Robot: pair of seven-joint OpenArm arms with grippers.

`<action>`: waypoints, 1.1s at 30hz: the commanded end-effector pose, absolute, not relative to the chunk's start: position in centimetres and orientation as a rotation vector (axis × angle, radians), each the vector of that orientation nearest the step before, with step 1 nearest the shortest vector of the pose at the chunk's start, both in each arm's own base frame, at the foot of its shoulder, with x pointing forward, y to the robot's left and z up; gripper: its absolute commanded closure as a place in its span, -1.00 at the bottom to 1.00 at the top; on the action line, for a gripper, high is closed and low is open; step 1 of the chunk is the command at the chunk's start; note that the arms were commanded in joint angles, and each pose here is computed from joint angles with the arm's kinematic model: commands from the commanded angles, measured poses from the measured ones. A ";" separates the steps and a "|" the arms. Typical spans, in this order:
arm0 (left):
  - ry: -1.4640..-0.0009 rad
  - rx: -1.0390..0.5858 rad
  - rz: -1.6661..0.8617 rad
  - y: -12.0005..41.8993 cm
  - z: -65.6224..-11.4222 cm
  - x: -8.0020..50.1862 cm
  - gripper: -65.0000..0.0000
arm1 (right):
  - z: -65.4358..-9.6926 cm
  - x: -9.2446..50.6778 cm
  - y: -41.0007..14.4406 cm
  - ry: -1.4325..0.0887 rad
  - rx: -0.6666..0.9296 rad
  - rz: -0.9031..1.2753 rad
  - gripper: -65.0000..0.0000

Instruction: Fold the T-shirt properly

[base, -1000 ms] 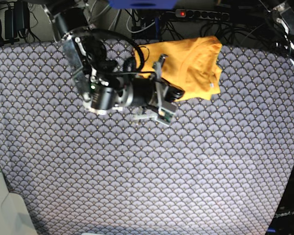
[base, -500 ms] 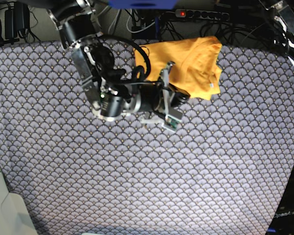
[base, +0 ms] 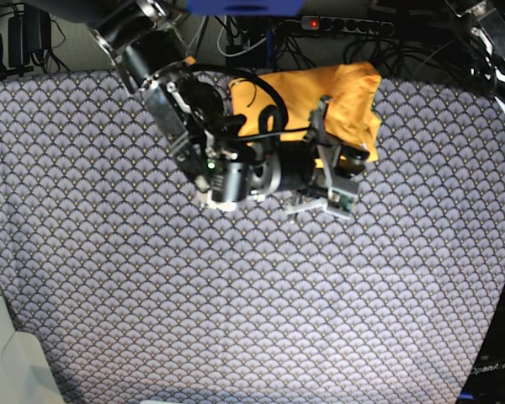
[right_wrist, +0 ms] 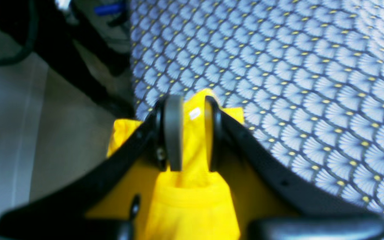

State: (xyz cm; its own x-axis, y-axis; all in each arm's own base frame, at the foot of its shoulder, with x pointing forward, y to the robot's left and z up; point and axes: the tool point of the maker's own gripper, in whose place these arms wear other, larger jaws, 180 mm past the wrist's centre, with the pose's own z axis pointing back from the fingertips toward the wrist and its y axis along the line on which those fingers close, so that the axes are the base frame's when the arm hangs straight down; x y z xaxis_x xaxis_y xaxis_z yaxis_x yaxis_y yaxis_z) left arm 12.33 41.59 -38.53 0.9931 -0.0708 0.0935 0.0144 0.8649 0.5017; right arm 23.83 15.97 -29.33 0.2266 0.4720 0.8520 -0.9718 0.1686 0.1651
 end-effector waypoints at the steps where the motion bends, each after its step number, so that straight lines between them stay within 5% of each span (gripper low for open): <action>1: -0.123 0.564 -0.044 42.5 -37.3 12.7 1.00 | -27.5 24.3 16.7 -0.801 0.873 1.182 0.61; 6: -0.126 0.562 -0.043 42.5 -37.4 12.8 1.00 | -27.7 23.9 16.9 -0.791 0.878 1.195 0.58; 14: -0.127 0.550 -0.041 42.3 -37.6 12.8 1.00 | -31.6 25.3 16.8 -0.675 0.873 1.137 0.10; 33: -0.131 0.534 -0.037 41.6 -38.1 12.7 1.00 | -34.3 24.9 18.6 -0.593 0.893 1.184 0.08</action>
State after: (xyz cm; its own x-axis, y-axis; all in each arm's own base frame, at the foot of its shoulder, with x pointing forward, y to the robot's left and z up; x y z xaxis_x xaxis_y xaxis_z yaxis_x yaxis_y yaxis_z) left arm 12.37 40.59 -39.29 0.9926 -0.0631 0.1040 0.0064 0.8808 0.4734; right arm 24.07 17.75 -36.19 0.3102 0.5711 0.7600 -0.9481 0.1267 0.2918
